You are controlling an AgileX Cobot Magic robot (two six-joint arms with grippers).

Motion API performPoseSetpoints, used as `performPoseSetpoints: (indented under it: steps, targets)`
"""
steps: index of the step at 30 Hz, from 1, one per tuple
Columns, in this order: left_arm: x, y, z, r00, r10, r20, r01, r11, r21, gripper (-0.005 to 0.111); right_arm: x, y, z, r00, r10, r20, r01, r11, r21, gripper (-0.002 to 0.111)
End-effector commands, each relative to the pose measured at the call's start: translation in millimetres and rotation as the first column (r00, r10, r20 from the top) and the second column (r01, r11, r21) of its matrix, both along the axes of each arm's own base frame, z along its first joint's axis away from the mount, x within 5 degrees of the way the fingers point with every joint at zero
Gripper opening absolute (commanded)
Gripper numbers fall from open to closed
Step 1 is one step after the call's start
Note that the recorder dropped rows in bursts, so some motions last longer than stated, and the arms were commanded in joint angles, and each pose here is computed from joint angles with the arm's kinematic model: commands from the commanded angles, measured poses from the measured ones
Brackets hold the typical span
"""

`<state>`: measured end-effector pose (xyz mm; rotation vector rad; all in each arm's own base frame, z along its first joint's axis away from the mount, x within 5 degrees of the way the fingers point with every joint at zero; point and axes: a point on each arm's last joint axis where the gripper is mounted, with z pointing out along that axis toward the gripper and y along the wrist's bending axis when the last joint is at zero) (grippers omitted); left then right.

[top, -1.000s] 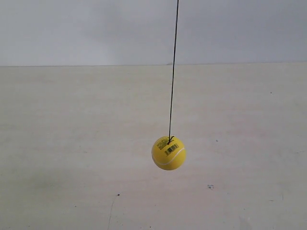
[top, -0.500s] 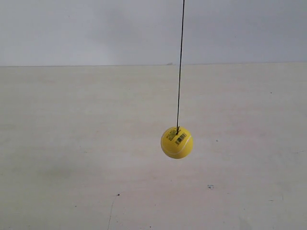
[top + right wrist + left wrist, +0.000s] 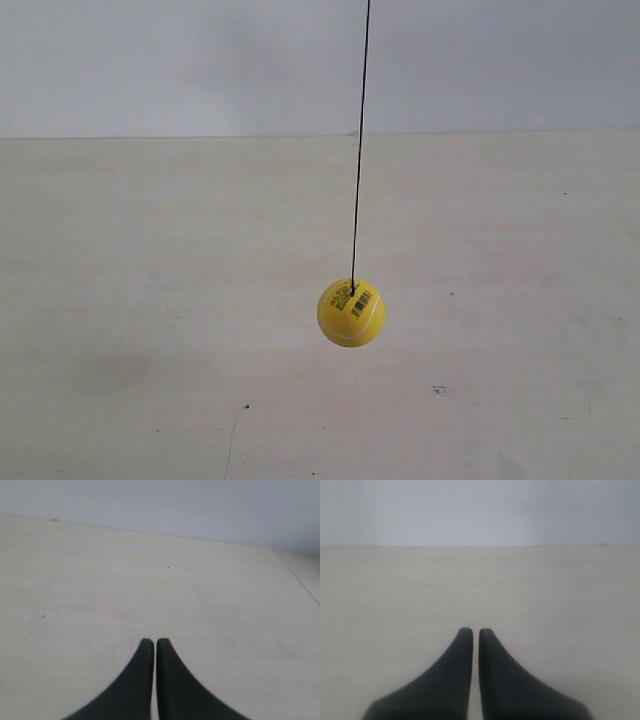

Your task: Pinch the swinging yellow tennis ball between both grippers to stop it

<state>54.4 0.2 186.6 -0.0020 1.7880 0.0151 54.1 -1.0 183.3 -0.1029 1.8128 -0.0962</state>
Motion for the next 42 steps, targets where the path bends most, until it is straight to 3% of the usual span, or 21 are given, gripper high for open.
performPoseSetpoints:
  steps: [1,42]
  targets:
    - [0.1,-0.6,-0.1,1.000,-0.003,0.009,0.004,1.000,-0.025,0.005,-0.2,-0.1,0.5,1.000,-0.001,0.006,0.001,1.000,0.001,0.000]
    - [-0.1,-0.9,-1.0,1.000,-0.010,-0.001,0.010,1.000,-0.011,0.005,-0.2,-0.1,0.7,1.000,-0.001,0.009,0.001,1.000,0.001,0.000]
